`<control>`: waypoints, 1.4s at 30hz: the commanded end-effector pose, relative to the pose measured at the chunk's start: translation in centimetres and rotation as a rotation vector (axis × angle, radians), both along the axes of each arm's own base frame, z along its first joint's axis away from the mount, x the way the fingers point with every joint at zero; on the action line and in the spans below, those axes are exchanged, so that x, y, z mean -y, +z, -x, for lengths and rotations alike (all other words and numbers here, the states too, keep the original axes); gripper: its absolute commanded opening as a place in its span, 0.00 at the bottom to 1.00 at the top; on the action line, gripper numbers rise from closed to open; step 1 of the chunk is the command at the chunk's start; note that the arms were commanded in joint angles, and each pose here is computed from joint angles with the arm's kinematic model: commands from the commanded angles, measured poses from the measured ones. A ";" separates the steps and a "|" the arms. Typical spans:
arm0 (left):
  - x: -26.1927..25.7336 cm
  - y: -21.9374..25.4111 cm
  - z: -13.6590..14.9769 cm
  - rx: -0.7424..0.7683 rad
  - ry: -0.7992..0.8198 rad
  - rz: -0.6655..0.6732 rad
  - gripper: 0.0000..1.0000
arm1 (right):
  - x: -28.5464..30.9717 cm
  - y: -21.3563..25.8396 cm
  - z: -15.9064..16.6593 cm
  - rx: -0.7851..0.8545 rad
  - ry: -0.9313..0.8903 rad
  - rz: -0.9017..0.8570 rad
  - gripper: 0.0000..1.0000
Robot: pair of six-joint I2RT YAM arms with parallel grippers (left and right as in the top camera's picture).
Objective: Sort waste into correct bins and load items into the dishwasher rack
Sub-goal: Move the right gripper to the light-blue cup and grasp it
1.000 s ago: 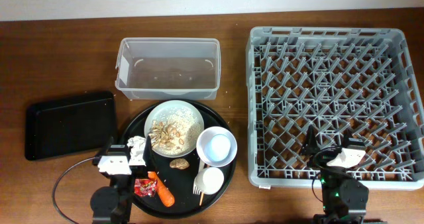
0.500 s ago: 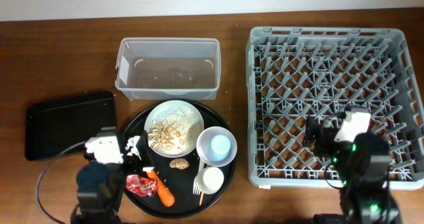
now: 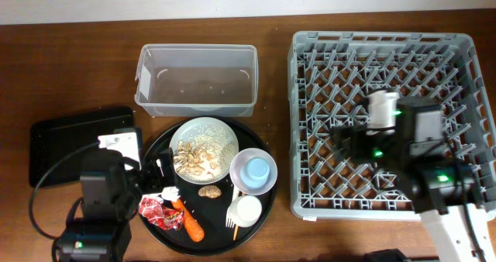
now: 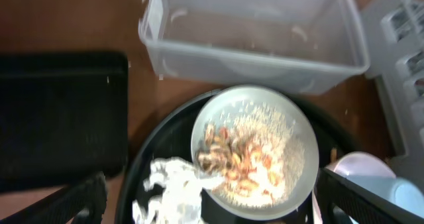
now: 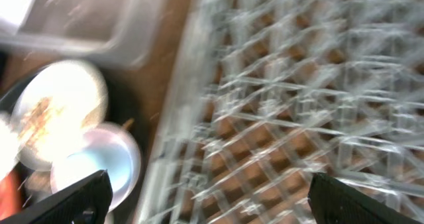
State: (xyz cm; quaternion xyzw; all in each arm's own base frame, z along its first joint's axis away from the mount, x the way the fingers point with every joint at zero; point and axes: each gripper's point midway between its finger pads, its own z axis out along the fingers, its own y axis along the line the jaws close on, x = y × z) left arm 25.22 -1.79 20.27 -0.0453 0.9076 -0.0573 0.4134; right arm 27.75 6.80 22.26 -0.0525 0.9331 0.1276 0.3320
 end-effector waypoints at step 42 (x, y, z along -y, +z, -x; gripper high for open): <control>-3.1 -3.8 -0.6 -0.391 0.166 0.040 0.99 | -19.7 -14.8 2.8 -0.452 0.402 0.121 0.81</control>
